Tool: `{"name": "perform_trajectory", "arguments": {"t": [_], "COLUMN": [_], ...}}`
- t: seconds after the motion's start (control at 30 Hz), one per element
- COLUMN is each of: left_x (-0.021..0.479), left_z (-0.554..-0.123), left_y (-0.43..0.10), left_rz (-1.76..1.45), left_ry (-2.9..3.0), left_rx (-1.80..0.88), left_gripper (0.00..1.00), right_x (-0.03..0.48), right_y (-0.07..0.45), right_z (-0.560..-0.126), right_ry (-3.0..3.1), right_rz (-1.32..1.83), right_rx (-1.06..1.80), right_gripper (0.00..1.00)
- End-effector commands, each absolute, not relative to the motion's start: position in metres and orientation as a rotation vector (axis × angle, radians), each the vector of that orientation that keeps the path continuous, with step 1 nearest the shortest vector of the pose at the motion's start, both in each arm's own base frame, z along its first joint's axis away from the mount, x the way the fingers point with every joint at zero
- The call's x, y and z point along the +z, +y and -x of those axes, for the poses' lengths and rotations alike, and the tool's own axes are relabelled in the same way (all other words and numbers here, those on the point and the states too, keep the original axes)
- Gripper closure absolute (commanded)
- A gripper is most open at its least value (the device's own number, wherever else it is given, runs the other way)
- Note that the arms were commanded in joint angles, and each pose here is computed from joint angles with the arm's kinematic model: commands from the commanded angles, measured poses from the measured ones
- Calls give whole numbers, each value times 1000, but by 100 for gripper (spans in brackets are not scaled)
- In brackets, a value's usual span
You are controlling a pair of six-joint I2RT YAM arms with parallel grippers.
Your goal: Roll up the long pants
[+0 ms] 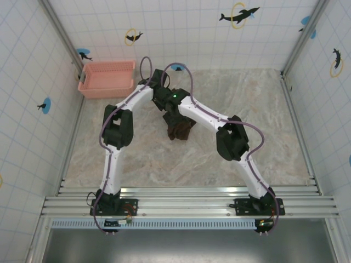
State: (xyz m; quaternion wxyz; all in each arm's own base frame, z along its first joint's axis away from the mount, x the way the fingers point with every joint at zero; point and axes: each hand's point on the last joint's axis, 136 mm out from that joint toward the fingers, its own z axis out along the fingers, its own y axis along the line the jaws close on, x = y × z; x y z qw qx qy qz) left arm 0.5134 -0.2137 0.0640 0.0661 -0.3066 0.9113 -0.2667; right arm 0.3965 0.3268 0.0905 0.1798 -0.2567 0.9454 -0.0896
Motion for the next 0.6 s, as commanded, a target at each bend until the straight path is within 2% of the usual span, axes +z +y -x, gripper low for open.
{"name": "perform_trajectory", "arguments": {"t": [0.0, 0.13, 0.27, 0.33, 0.37, 0.4, 0.53, 0.57], "left_x": [90, 95, 106, 112, 114, 117, 121, 123], "left_z": [-495, -495, -496, -496, -496, -495, -499, -501], "left_y": [-227, -231, -237, -239, -240, -240, -233, -229], "left_rz": [910, 938, 956, 952, 956, 959, 997, 1014], "left_ry": [2756, 2737, 2715, 2700, 2694, 2689, 2634, 2613], "left_rx": [-797, -847, -920, -961, -971, -981, -1008, -1012], "left_gripper": [100, 100, 100, 75, 57, 45, 23, 14], "right_x": [39, 25, 5, 1, 0, 0, -1, -1], "right_y": [327, 323, 312, 307, 306, 304, 304, 308], "right_z": [-387, -388, -388, -390, -392, -393, -394, -396], "right_ry": [2689, 2698, 2758, 2756, 2751, 2751, 2768, 2767], "right_rz": [843, 868, 844, 830, 823, 813, 775, 762], "right_rx": [-407, -442, -421, -412, -403, -393, -281, -210], "right_gripper": [11, 18, 40, 55, 58, 64, 76, 76]}}
